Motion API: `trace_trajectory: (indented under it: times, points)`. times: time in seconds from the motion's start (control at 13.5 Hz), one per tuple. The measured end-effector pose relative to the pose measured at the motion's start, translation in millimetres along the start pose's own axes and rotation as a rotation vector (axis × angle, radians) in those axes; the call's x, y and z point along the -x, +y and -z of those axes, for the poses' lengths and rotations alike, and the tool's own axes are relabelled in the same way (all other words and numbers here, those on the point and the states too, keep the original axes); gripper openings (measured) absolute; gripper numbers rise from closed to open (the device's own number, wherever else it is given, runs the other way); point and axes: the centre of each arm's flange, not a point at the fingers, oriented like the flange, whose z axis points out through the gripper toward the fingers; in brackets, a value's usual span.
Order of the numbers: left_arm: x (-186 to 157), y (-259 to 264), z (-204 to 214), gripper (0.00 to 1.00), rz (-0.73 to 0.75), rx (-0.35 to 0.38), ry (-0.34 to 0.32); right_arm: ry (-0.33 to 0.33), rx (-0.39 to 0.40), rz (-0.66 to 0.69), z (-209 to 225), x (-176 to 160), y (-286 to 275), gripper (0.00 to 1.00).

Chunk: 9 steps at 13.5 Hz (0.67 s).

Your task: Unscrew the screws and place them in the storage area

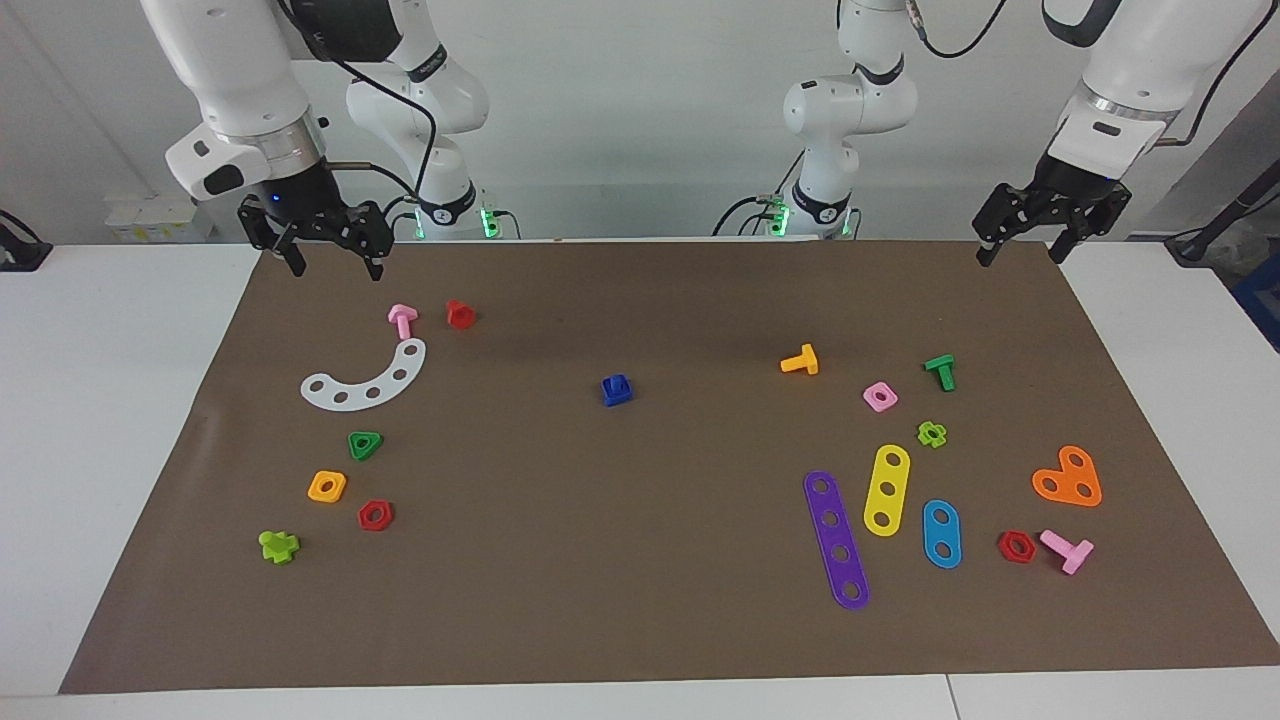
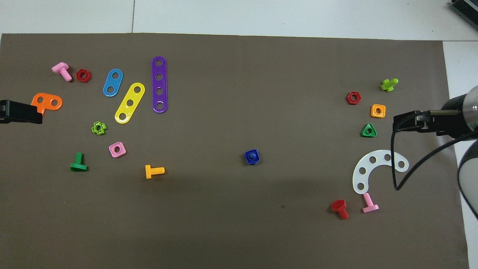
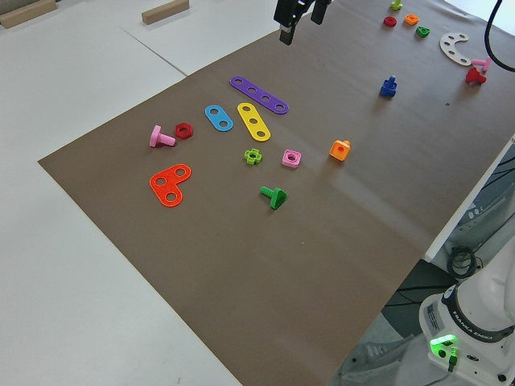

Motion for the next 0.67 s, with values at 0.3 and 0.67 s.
trace_trajectory:
  times: [0.3, 0.67]
  points:
    - [0.4, 2.6, -1.0, 1.0, -0.005, 0.0, -0.004, -0.003, 0.0, 0.003, -1.2, 0.5, -1.6, 1.0]
    - [2.8, 46.7, -20.2, 1.0, -0.071, 0.008, -0.047, -0.007, 0.0, 0.004, -2.6, 1.0, -2.3, 1.0]
